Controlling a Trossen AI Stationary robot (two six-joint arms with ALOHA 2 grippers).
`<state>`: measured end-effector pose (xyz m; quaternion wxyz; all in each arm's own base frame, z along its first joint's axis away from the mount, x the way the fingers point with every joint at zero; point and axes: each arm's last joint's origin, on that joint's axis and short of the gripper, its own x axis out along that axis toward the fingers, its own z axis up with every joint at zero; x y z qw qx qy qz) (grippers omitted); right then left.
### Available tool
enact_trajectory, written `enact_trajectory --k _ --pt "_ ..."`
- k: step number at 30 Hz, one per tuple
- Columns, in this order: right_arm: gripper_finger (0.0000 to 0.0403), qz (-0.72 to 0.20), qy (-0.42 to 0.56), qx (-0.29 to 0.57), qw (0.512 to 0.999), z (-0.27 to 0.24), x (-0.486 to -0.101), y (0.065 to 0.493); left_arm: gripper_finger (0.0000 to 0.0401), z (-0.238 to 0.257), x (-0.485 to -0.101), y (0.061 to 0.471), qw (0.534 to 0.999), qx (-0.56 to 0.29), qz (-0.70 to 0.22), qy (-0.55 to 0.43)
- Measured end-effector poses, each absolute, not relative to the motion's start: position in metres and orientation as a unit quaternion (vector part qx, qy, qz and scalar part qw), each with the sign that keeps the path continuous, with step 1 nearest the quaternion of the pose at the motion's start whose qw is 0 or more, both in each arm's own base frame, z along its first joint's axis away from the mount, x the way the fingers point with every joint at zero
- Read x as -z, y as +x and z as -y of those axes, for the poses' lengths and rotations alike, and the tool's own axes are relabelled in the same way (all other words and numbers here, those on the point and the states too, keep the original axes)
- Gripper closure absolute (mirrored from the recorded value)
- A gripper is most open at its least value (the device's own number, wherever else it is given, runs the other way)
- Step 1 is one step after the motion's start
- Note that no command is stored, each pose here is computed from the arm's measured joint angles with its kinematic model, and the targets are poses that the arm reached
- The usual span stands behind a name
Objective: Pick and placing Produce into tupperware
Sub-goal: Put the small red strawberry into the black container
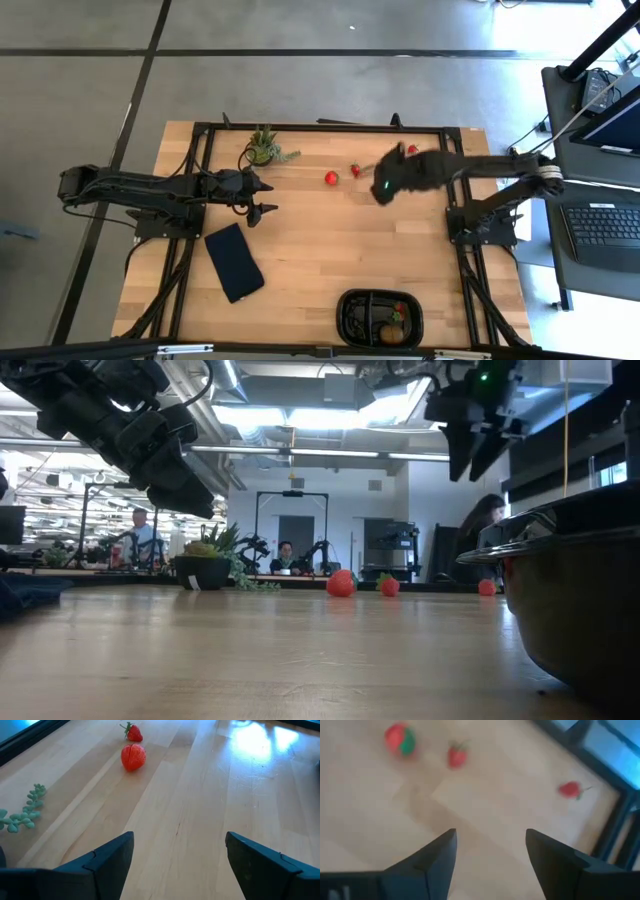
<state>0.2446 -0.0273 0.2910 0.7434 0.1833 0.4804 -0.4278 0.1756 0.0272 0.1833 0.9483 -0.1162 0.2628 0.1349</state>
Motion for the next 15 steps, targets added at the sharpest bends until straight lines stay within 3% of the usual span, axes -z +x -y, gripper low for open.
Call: enact_trajectory --k 8,15 --pt "0.0163 -0.407 0.224 0.484 0.742 0.1 -0.315 0.217 0.0098 -0.027 -0.183 0.176 0.948 -0.135 -0.263 -0.116" --pt "0.0163 -0.376 0.301 0.528 0.7 0.157 -0.306 0.196 0.0098 -0.027 -0.183 0.176 0.948 -0.135 -0.263 -0.116"
